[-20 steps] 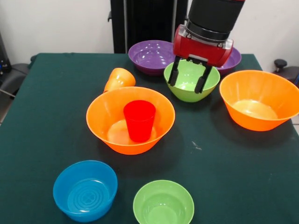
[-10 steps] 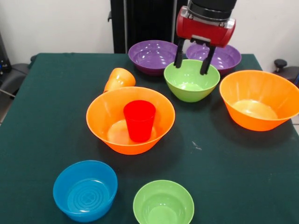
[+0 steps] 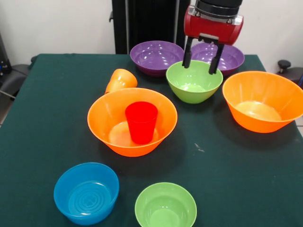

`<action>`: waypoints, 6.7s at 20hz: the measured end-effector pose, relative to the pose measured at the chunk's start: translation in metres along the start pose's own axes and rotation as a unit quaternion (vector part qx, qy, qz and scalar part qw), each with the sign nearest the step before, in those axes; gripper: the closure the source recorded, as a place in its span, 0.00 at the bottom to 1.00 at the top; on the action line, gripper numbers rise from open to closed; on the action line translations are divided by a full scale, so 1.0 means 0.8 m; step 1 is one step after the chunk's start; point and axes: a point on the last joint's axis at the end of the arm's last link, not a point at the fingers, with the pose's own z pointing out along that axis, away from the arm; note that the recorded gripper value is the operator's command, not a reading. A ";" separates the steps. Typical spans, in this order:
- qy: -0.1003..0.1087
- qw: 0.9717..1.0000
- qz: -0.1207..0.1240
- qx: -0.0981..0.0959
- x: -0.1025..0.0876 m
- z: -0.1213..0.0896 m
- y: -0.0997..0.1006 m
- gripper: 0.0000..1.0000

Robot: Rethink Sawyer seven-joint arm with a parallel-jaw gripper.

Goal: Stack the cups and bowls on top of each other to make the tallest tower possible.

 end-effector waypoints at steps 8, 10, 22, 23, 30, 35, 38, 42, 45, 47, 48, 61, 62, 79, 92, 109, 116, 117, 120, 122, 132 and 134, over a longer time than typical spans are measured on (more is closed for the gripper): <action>-0.020 1.000 0.002 -0.016 -0.005 0.010 0.013 0.00; -0.020 1.000 0.002 -0.021 -0.003 0.018 0.018 0.00; 0.001 0.999 0.001 -0.040 0.020 0.076 0.048 0.00; 0.004 0.999 0.000 -0.041 0.022 0.081 0.050 0.00; 0.019 0.999 -0.001 -0.048 0.035 0.097 0.062 0.00; 0.022 0.998 0.003 -0.059 0.035 0.093 0.075 0.00; 0.022 0.998 0.006 -0.065 0.034 0.089 0.081 0.00; 0.020 0.997 0.006 -0.074 0.032 0.080 0.090 0.00; 0.019 0.997 0.004 -0.077 0.032 0.079 0.094 0.00; 0.020 0.997 0.004 -0.077 0.033 0.082 0.094 0.00; 0.022 0.997 0.004 -0.076 0.035 0.087 0.094 0.00; 0.053 0.996 0.004 -0.068 0.063 0.134 0.092 0.00; 0.055 0.996 0.004 -0.067 0.064 0.136 0.091 0.00; 0.053 0.996 0.005 -0.066 0.063 0.135 0.089 1.00; 0.032 0.997 0.007 -0.070 0.039 0.089 0.086 1.00; 0.011 0.997 0.017 -0.071 0.007 -0.022 0.060 0.00; 0.017 0.997 0.017 -0.070 0.012 -0.005 0.060 0.00; 0.020 0.997 0.018 -0.070 0.014 0.008 0.059 0.00; 0.022 0.997 0.020 -0.070 0.017 0.020 0.058 0.00; 0.024 0.997 0.021 -0.069 0.021 0.035 0.057 0.00; 0.030 0.998 0.007 -0.057 0.048 0.100 0.052 0.00; 0.035 0.998 0.005 -0.055 0.054 0.109 0.051 0.00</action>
